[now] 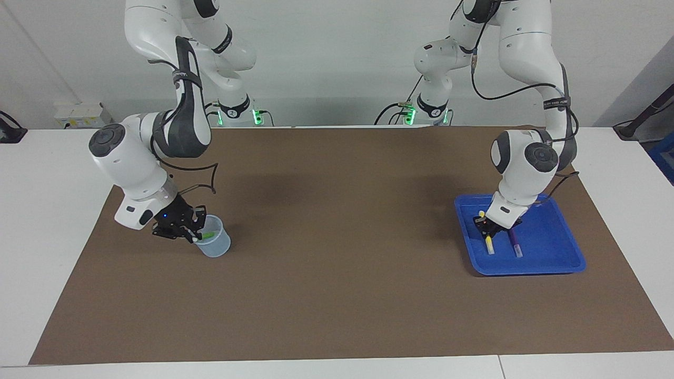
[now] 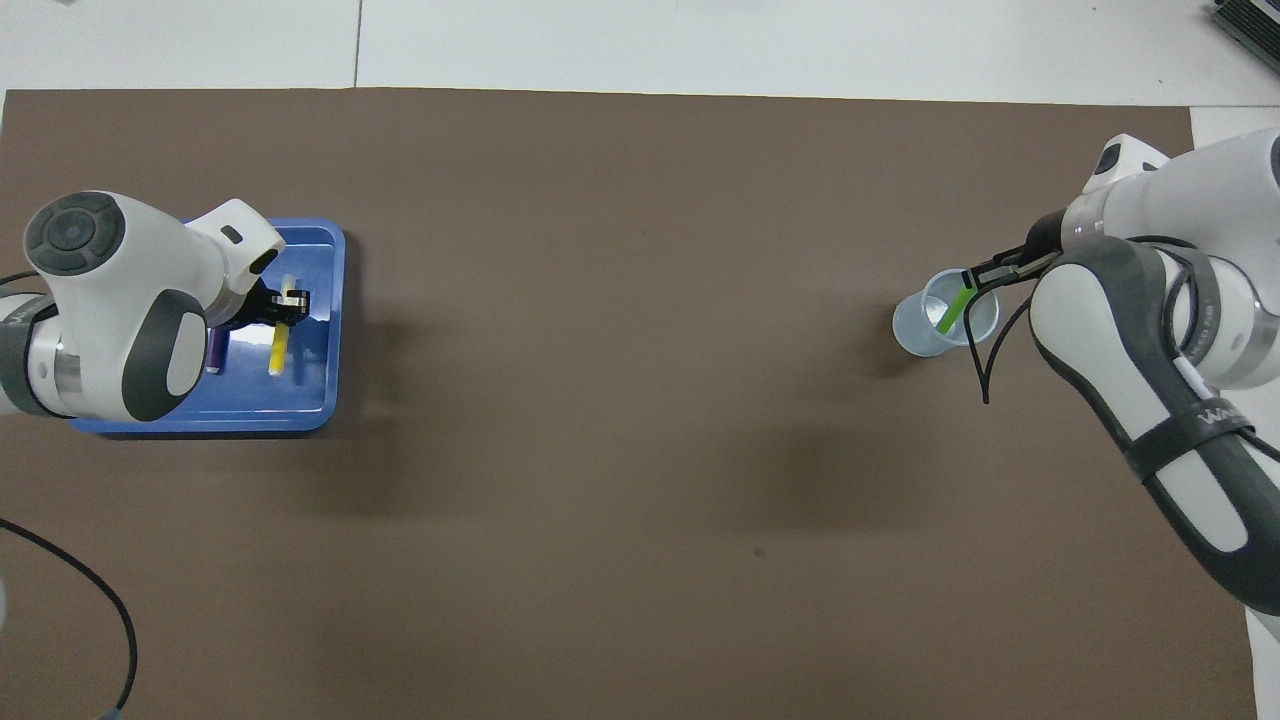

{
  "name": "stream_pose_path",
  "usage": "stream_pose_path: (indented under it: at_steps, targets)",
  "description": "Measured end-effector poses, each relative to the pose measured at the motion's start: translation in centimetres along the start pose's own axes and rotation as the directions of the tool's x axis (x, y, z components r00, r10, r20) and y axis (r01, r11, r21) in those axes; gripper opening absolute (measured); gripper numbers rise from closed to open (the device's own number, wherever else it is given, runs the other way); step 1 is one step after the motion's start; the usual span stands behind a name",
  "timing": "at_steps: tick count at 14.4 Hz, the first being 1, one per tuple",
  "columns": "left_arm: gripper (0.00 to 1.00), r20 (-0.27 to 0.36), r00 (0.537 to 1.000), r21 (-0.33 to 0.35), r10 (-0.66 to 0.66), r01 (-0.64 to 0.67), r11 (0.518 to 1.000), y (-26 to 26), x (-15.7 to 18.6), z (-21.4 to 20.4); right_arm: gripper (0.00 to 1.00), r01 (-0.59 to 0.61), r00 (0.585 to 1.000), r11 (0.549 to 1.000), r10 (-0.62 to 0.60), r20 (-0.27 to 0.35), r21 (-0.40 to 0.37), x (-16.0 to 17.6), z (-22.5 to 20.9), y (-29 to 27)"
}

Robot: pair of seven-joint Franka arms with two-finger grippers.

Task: Right arm passes pens to left for tray arrangement
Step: 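Lower the yellow pen into the tray while the right gripper grasps the green pen, then lift the green pen with the right gripper while the left gripper approaches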

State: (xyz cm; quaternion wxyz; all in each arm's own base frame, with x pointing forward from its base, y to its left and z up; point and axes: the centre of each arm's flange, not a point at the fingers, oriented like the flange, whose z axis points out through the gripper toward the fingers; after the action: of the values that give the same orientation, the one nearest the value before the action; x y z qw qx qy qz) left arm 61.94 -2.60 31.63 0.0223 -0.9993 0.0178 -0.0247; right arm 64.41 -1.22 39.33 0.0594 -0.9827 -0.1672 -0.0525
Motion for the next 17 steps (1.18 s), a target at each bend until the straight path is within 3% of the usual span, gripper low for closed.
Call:
stream_pose_path:
  at_steps: [4, 5, 7, 8, 12, 14, 17]
  targets:
    - [0.2, 0.006, 1.0, 0.0, 0.001, -0.001, 1.0, 0.0, -0.3, 0.4, 0.19, 0.001, 1.0, 1.0, -0.001, 0.005, 0.003, 0.0, -0.1, -0.1]
    - [0.26, 0.01, 1.0, 0.0, 0.001, -0.001, 1.0, 0.0, -0.4, 0.6, 0.19, 0.002, 1.0, 1.0, -0.002, 0.005, 0.003, 0.1, -0.1, -0.1]
    - [0.47, 0.01, 1.0, 0.0, 0.001, -0.001, 1.0, 0.0, -0.5, 0.6, 0.19, 0.002, 1.0, 1.0, -0.002, 0.005, 0.003, 0.1, -0.1, -0.1]
    - [0.52, 0.01, 1.0, 0.0, 0.001, -0.001, 1.0, 0.0, -0.4, 0.5, 0.19, 0.003, 1.0, 1.0, -0.003, 0.007, 0.004, 0.1, -0.2, -0.1]
    - [0.46, 0.038, 0.999, 0.016, -0.005, 0.004, 1.0, -0.2, 0.1, -1.7, 0.19, 0.009, 0.999, 1.0, -0.01, 0.03, 0.019, 0.6, -2.0, -0.4]
    - [0.29, 0.059, 0.998, 0.028, -0.019, 0.018, 0.999, -0.1, 0.6, -3.8, 0.19, 0.017, 0.999, 1.0, -0.018, 0.028, 0.021, 1.0, -4.9, -0.7]
    - [0.29, 0.08, 0.995, 0.035, -0.059, 0.057, 0.998, 2.0, 0.8, -7.2, 0.19, 0.028, 1.0, 1.0, -0.028, 0.013, 0.014, 0.6, -9.4, -1.6]
